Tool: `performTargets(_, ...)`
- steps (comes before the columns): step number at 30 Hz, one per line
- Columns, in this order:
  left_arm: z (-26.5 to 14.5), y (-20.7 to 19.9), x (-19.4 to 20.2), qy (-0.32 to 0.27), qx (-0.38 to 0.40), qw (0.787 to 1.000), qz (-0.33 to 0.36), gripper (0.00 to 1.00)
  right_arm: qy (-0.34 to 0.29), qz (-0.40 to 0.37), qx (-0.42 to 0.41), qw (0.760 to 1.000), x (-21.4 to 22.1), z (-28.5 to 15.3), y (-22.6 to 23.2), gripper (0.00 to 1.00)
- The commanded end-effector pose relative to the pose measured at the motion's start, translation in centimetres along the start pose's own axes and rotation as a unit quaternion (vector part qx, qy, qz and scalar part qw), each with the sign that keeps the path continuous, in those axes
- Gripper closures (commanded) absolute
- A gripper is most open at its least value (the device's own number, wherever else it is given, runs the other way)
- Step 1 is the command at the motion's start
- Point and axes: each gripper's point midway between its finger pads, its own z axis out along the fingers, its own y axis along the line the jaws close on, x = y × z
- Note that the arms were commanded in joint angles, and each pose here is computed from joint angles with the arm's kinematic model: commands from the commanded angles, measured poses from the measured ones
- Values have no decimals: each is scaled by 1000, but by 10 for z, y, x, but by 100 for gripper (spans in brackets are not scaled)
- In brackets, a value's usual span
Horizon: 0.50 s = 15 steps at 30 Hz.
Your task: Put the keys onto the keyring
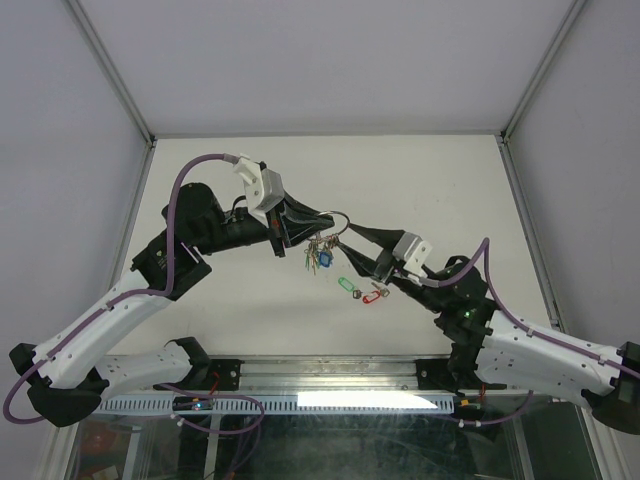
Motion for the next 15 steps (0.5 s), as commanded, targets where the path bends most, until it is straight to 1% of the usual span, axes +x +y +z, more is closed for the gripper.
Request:
performTargets(1,0,-3,-22,-32,2,999,9,100,-48,10,28,998,-31,5,-13,58)
performTargets(8,0,-3,-22,-32,2,999,10,100,-55,5,52,997,-33,2,-22,68)
performTargets(11,0,-3,-22,-32,3,999,10,100,-58,3,50,997,-35,3,-21,69)
performTargets(15,1,-2,-22,-31,3,999,9,100,-54,1,33,998,-33,7,-15,68)
